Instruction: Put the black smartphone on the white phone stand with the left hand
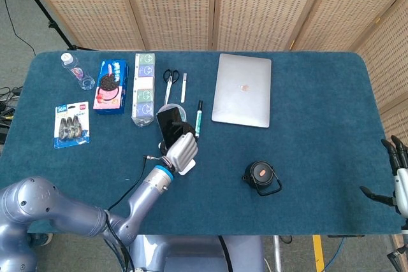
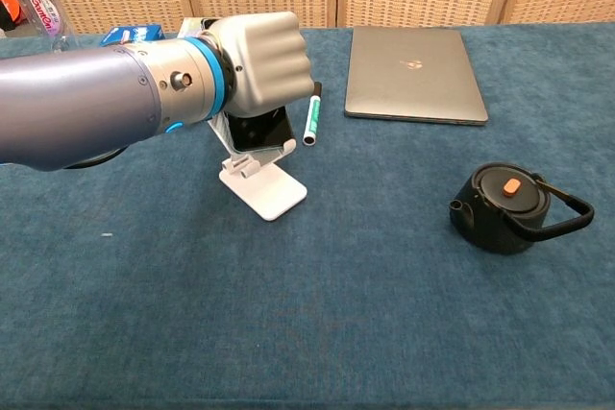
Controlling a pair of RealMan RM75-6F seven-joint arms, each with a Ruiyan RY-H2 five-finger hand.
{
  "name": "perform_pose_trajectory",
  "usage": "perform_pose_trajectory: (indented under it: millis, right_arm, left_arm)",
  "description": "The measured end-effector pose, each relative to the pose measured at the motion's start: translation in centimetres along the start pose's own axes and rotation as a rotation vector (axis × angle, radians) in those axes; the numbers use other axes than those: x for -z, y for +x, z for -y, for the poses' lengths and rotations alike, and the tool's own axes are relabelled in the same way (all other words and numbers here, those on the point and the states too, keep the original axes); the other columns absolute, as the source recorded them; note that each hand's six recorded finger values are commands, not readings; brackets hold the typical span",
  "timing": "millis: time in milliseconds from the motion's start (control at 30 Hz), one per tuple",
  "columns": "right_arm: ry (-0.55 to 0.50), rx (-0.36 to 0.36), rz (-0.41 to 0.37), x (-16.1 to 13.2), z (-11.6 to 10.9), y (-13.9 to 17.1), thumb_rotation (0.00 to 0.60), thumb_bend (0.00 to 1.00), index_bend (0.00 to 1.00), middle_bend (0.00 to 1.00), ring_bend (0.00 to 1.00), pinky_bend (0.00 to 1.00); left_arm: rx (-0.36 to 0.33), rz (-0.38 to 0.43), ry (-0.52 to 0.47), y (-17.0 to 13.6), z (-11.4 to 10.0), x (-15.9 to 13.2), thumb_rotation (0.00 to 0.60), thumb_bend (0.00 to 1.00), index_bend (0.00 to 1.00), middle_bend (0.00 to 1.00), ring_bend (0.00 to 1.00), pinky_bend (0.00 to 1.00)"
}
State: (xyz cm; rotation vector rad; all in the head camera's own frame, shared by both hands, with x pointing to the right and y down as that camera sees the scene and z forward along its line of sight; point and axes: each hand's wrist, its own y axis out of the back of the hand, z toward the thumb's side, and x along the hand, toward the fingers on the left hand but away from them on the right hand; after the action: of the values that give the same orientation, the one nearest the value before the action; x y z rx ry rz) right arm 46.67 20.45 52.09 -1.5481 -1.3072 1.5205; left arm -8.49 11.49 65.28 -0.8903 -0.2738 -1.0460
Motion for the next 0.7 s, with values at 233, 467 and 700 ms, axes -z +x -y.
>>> perform_pose_trajectory:
  millis: [233, 467, 700]
  right_arm:
    - [-0.005, 0.0, -0.001, 0.0, -0.11, 0.02, 0.6, 0.0, 0.0, 0.0, 0.0, 0.0]
    - [-0.011, 0.003, -0.001, 0.02, -0.33, 0.08, 0.6, 0.0, 0.0, 0.0, 0.0, 0.0]
    - [-0.015, 0.005, -0.003, -0.02, -0.46, 0.13, 0.6, 0.0, 0.0, 0.0, 0.0, 0.0]
  left_arm:
    - [0.005, -0.005, 0.002, -0.06, -0.31, -0.21, 0.6, 0.22, 0.56, 0.33, 0.34, 0.44]
    - [0.025, -0.025, 0.007, -0.26, -0.37, 0.06, 0.6, 0.16, 0.45, 0.21, 0.34, 0.44]
    - [0.038, -0.047, 0.022, -0.6, -0.65, 0.43, 0.6, 0.14, 0.39, 0.15, 0.34, 0.44]
